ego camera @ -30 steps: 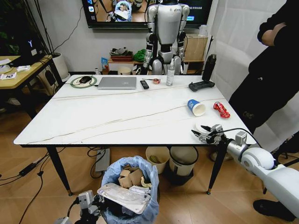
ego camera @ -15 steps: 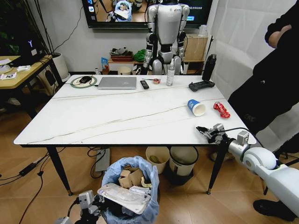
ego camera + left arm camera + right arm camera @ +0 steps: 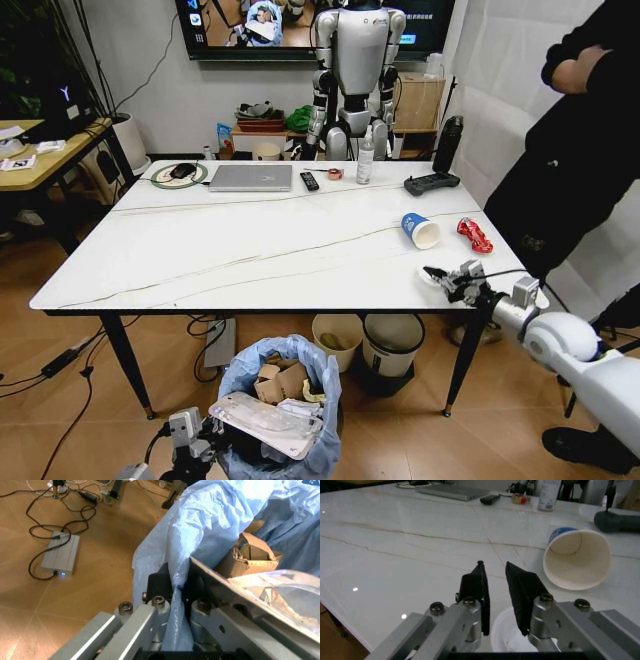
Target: Pick up the trash bin and place the trash from the table into it.
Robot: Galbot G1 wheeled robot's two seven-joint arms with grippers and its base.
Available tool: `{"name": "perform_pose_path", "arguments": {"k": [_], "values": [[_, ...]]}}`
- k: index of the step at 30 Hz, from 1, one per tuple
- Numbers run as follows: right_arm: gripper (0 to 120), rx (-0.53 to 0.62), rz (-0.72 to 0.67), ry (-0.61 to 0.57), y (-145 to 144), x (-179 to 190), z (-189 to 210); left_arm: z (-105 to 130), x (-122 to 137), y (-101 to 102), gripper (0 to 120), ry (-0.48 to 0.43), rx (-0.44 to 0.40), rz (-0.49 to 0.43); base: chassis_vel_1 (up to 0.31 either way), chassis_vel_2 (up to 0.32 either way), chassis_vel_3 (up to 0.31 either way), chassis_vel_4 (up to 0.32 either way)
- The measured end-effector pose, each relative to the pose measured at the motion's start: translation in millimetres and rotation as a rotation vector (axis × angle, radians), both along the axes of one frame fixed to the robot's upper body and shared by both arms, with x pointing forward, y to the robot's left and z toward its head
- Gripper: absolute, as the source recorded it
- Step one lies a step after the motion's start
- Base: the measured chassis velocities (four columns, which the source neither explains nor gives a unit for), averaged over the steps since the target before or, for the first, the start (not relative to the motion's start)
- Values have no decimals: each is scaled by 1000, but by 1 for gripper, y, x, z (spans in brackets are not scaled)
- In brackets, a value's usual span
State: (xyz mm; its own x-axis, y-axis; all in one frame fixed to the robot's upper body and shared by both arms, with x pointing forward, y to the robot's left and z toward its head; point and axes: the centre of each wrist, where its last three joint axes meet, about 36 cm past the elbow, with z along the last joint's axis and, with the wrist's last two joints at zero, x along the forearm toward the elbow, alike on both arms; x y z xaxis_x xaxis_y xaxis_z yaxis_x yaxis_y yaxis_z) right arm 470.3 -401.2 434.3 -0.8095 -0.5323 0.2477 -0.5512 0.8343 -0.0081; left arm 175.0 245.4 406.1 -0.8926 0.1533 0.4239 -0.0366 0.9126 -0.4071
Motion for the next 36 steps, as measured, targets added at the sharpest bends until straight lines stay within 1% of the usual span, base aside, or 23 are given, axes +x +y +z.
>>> {"name": "perform_pose_path", "arguments": {"k": [2, 3, 4, 5, 7, 8, 10, 12, 16, 17, 18, 21, 22, 24, 26, 28, 30, 33, 36], "values": [[12, 0, 0, -1, 0, 0, 1, 0, 0, 0, 0, 0, 0, 0, 0, 0, 0, 0], [27, 10, 3, -13, 3, -1, 16, 0, 1, 1, 0, -3, 0, 0, 0, 0, 0, 0], [27, 10, 3, -13, 3, -1, 16, 0, 1, 1, 0, -3, 0, 0, 0, 0, 0, 0], [32, 12, 4, -17, 4, -1, 20, 0, 1, 1, 0, -3, 0, 0, 0, 0, 0, 0], [33, 14, 6, -23, 7, -2, 25, 0, 1, 1, 0, -2, -1, 1, 0, 0, 0, 0], [47, 16, 6, -31, 10, -3, 30, -1, 2, 1, 0, -2, -1, 1, 0, 0, 0, 0], [52, 15, 0, -44, 14, -5, 36, -1, 2, 1, 0, -1, -3, 2, 0, 0, 0, 0], [53, 15, -2, -49, 15, -5, 37, -1, 2, 1, 0, -1, -3, 2, 0, 0, 0, 0], [77, 12, -25, -75, 22, -7, 43, -2, 3, 0, 0, 0, -6, 2, 0, 0, 0, 0], [77, 12, -25, -75, 22, -7, 43, -2, 3, 0, 0, 0, -6, 2, 0, 0, 0, 0], [80, 8, -35, -82, 23, -8, 43, -2, 3, 0, 0, -1, -7, 2, 0, 0, 0, 0], [96, -9, -45, -61, 21, -10, 44, -2, 3, 0, 0, 0, -8, 0, 0, 0, 0, 0], [96, -9, -45, -61, 21, -10, 44, -2, 3, 0, 0, 0, -8, 0, 0, 0, 0, 0], [100, -37, -26, 9, 20, -12, 49, -2, 4, 1, 0, 0, -7, -1, 0, 0, 0, 0], [100, -52, -7, 54, 21, -13, 51, -3, 3, 1, 0, 1, -7, 0, 0, 0, 0, 0], [100, -57, -4, 67, 22, -13, 51, -3, 3, 0, 0, 2, -7, 0, 0, 0, 0, 0], [100, -105, 8, 128, 23, -12, 45, -3, 2, 0, 0, 5, -4, 1, 0, 0, 0, 0], [99, -128, -1, 147, 20, -6, 35, -2, 1, 0, 0, 3, -4, 2, 0, 0, 0, 0], [88, -138, -14, 159, 16, 2, 25, -2, 0, 0, 0, 3, -2, 4, 0, 0, 0, 0]]}}
